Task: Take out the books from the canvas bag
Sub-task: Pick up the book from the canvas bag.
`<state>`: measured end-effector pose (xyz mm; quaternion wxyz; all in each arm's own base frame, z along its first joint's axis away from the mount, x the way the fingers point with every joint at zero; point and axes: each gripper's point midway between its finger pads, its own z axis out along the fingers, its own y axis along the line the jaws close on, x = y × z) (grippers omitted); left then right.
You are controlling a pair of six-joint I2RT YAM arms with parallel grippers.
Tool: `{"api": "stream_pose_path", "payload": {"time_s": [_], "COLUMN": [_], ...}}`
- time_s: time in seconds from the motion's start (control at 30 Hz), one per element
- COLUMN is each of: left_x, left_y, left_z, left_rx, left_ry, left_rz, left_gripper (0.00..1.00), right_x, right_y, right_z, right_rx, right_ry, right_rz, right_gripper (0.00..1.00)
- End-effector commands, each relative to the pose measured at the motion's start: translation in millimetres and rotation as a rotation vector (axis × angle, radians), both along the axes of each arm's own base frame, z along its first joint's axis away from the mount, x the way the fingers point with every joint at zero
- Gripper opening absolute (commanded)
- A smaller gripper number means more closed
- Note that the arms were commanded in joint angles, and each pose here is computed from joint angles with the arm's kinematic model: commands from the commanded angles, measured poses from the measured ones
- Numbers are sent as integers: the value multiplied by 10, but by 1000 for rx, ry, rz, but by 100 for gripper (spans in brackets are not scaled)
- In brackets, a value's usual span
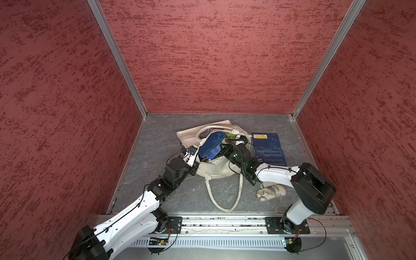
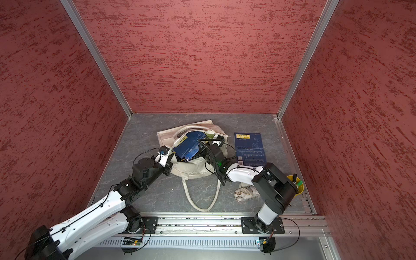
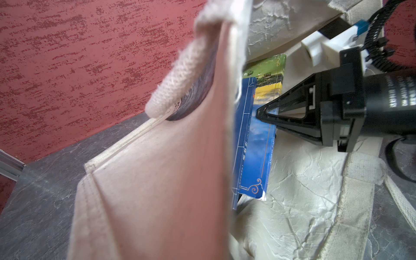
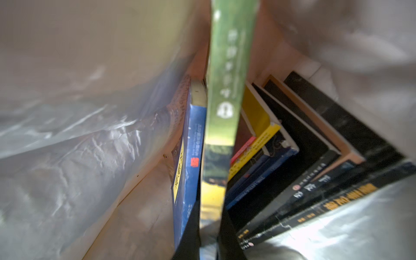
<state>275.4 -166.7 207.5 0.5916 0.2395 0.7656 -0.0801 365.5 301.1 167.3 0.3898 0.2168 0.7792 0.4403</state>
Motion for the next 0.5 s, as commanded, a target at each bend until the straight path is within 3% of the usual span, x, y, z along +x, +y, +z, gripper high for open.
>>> {"api": "stream_pose_path", "payload": {"time_s": [0.0,0.47], "left_x": [49,45], "left_y": [-33,-55], "left_z": [423,444], "left_rx": [-96,-115], "left_ry": [-114,-101], "left_rz": [-1,-8], "left_gripper": [6,0], "right_x": [39,-227], "right_y": [-64,-98], "right_z": [309,885], "right_rx": [-110,-151], "right_ry": [-82,-201], "right_rz": [-4,49], "right_gripper": [0,0]}}
